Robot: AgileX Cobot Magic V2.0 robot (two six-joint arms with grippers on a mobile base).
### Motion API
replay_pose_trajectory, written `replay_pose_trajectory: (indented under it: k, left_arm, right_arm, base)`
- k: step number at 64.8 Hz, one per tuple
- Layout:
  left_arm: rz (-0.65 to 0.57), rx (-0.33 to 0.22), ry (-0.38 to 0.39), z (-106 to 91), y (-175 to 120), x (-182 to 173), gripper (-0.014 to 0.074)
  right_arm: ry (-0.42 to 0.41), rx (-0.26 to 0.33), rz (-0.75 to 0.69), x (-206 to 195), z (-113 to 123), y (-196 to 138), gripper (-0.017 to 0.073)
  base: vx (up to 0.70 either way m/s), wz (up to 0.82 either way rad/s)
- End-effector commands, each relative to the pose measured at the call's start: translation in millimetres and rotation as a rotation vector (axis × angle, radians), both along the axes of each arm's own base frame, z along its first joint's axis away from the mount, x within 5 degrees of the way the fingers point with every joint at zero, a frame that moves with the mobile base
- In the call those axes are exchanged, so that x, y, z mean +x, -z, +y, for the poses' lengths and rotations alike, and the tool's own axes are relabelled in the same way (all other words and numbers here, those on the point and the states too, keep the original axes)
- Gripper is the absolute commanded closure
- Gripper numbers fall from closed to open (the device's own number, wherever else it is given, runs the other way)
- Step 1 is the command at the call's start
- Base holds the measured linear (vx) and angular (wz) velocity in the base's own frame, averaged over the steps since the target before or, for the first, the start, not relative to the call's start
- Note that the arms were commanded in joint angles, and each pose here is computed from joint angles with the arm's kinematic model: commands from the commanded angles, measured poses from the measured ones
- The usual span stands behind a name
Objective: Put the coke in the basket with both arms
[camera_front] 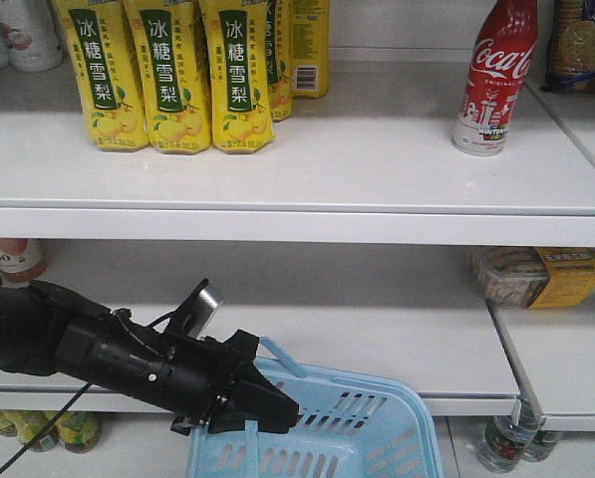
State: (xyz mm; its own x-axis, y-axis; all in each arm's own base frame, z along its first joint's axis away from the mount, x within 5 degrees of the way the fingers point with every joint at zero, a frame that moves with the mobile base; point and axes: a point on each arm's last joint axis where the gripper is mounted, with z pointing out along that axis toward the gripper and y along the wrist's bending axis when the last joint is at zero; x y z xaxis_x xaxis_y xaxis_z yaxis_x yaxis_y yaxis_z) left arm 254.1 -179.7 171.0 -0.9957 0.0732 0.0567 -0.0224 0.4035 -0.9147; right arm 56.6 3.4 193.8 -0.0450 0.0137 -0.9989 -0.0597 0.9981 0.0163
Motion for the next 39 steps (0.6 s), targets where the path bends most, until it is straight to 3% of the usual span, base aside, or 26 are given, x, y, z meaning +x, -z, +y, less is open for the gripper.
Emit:
replay_pose_trajectory:
  k: [1, 39]
  left_arm:
    - [-0.046, -0.116, -0.012, -4.3, -27.8, 1.4, 0.0599]
    - [-0.046, -0.116, -0.012, -4.3, -27.8, 1.4, 0.0599]
  right_arm:
    - [-0.001, -0.004, -0.078, -0.6, 0.0, -4.8, 0.0569]
    - [0.0, -0.022, -0.096, -0.8, 0.0, -6.9, 0.0569]
  base:
    - [0.0, 0.0]
    - [0.0, 0.0]
